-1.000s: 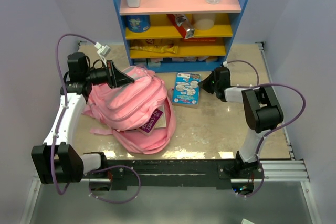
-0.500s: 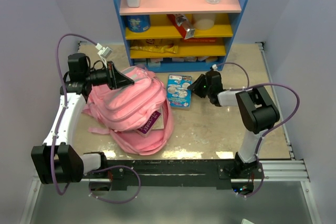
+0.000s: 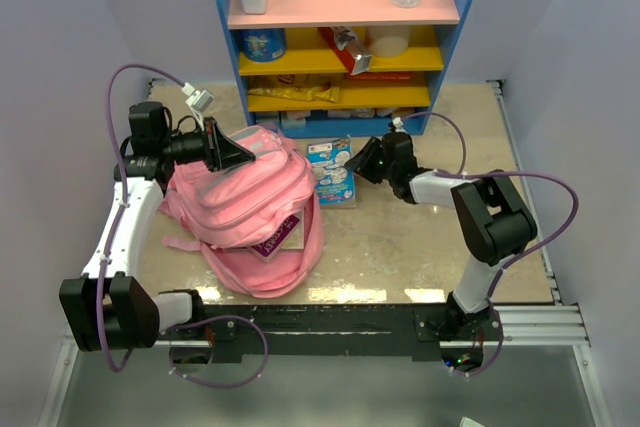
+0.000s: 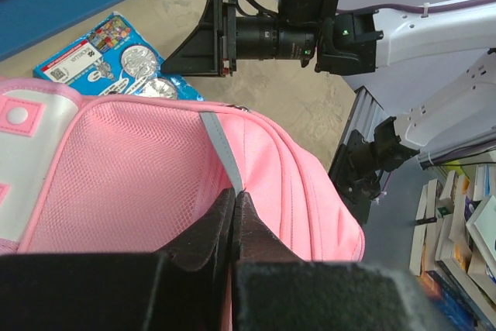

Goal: Pack the student bag
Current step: Pick up the book from the center of the board, then place the book in the student bag.

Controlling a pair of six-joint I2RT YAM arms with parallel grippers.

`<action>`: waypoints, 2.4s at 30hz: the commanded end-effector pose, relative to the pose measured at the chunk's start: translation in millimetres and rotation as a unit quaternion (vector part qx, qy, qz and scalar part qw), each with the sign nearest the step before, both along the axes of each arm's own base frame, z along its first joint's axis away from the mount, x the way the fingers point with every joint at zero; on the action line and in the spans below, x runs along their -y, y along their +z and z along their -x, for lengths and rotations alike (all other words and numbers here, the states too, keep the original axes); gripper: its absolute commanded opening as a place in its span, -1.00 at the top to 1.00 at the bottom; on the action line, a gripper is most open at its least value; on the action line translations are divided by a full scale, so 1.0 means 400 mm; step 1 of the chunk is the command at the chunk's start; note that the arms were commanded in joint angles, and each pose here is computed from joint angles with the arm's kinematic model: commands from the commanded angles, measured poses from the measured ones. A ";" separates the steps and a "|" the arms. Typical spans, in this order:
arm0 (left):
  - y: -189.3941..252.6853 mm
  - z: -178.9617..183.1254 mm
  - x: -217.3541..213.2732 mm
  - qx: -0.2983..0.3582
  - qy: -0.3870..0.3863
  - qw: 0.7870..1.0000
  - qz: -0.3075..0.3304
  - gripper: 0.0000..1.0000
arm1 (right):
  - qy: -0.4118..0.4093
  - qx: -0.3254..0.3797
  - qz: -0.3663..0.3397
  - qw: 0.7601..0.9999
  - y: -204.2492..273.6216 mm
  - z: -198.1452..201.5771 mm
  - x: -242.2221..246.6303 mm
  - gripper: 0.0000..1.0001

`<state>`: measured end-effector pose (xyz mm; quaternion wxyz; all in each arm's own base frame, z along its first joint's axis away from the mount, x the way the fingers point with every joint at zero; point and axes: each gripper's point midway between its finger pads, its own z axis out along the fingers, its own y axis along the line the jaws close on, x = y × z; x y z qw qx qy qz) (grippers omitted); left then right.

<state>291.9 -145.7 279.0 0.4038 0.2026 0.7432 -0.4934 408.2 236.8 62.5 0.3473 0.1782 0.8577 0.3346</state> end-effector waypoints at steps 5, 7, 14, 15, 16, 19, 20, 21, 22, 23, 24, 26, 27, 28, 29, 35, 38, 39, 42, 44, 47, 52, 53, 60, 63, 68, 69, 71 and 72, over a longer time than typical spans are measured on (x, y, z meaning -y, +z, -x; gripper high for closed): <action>0.100 0.018 0.009 0.091 -0.028 0.995 0.005 1.00 | 0.081 0.028 -0.055 0.995 0.115 0.039 -0.125 0.25; 0.101 0.019 0.008 0.091 -0.028 0.995 0.005 1.00 | 0.089 0.019 -0.053 0.994 0.098 0.043 -0.134 0.25; 0.099 0.021 0.008 0.091 -0.028 0.995 0.005 1.00 | 0.126 -0.016 -0.039 0.991 0.017 0.079 -0.164 0.28; 0.099 0.022 0.008 0.092 -0.028 0.995 0.005 1.00 | 0.131 -0.024 -0.032 0.991 0.000 0.084 -0.166 0.26; 0.097 0.020 0.008 0.091 -0.028 0.995 0.005 1.00 | 0.141 -0.027 -0.026 0.989 -0.010 0.089 -0.166 0.24; 0.099 0.021 0.008 0.091 -0.028 0.995 0.006 1.00 | 0.150 -0.037 -0.023 0.988 -0.027 0.105 -0.166 0.19; 0.099 0.021 0.008 0.093 -0.028 0.995 0.005 1.00 | 0.150 -0.037 -0.024 0.988 -0.032 0.109 -0.165 0.18; 0.099 0.020 0.008 0.092 -0.028 0.995 0.006 1.00 | 0.150 -0.037 -0.025 0.988 -0.031 0.110 -0.165 0.17; 0.100 0.021 0.008 0.091 -0.028 0.995 0.006 1.00 | 0.151 -0.037 -0.026 0.987 -0.034 0.110 -0.166 0.14; 0.100 0.022 0.008 0.092 -0.028 0.995 0.006 1.00 | 0.156 -0.035 -0.031 0.987 -0.026 0.109 -0.173 0.14; 0.099 0.022 0.009 0.091 -0.029 0.995 0.006 1.00 | 0.158 -0.037 -0.032 0.986 -0.026 0.108 -0.174 0.16; 0.100 0.022 0.008 0.091 -0.028 0.995 0.006 1.00 | 0.162 -0.035 -0.036 0.985 -0.020 0.106 -0.180 0.22; 0.101 0.023 0.008 0.092 -0.028 0.995 0.006 1.00 | 0.165 -0.035 -0.036 0.985 -0.022 0.108 -0.182 0.34; 0.101 0.022 0.008 0.092 -0.028 0.995 0.006 1.00 | 0.165 -0.035 -0.035 0.985 -0.023 0.108 -0.182 0.43; 0.103 0.024 0.008 0.094 -0.028 0.995 0.006 1.00 | 0.165 -0.039 -0.036 0.985 -0.026 0.108 -0.181 0.53; 0.098 0.023 0.008 0.090 -0.027 0.996 0.006 1.00 | 0.168 -0.039 -0.048 0.984 -0.009 0.128 -0.180 1.00; 0.097 0.022 0.008 0.091 -0.027 0.995 0.005 1.00 | 0.154 -0.022 -0.068 0.986 0.054 0.117 -0.161 1.00; 0.095 0.019 0.007 0.090 -0.025 0.996 0.005 1.00 | 0.144 -0.007 -0.083 0.986 0.108 0.110 -0.150 1.00; 0.090 0.014 0.007 0.090 -0.023 0.996 0.003 1.00 | 0.121 0.026 -0.108 0.986 0.215 0.091 -0.101 1.00; 0.093 0.009 0.005 0.092 -0.019 0.996 0.003 1.00 | 0.105 0.032 -0.116 0.987 0.256 0.084 -0.057 1.00; 0.101 -0.008 0.002 0.100 -0.008 0.995 0.005 1.00 | 0.092 0.046 -0.131 0.986 0.320 0.099 -0.009 1.00; 0.126 -0.045 -0.006 0.117 0.014 0.993 0.011 1.00 | 0.087 0.047 -0.153 0.983 0.369 0.158 0.035 1.00; 0.131 -0.053 -0.010 0.118 0.025 0.993 0.011 1.00 | 0.090 0.047 -0.158 0.982 0.377 0.168 0.039 1.00; 0.172 -0.079 -0.028 0.145 0.060 0.987 0.023 1.00 | 0.094 0.029 -0.158 0.982 0.381 0.278 0.069 1.00; 0.180 -0.081 -0.026 0.145 0.062 0.987 0.031 1.00 | 0.089 0.010 -0.161 0.983 0.353 0.329 0.083 1.00; 0.180 -0.072 -0.020 0.139 0.056 0.988 0.042 1.00 | 0.091 0.006 -0.211 0.973 0.341 0.390 0.074 1.00; 0.180 -0.069 -0.017 0.138 0.053 0.988 0.043 1.00 | 0.097 0.010 -0.217 0.971 0.355 0.404 0.063 1.00; 0.179 -0.064 -0.015 0.136 0.052 0.988 0.043 1.00 | 0.099 0.011 -0.217 0.971 0.359 0.410 0.048 1.00; 0.186 -0.062 -0.015 0.140 0.056 0.988 0.043 1.00 | 0.113 0.006 -0.221 0.969 0.365 0.427 0.021 1.00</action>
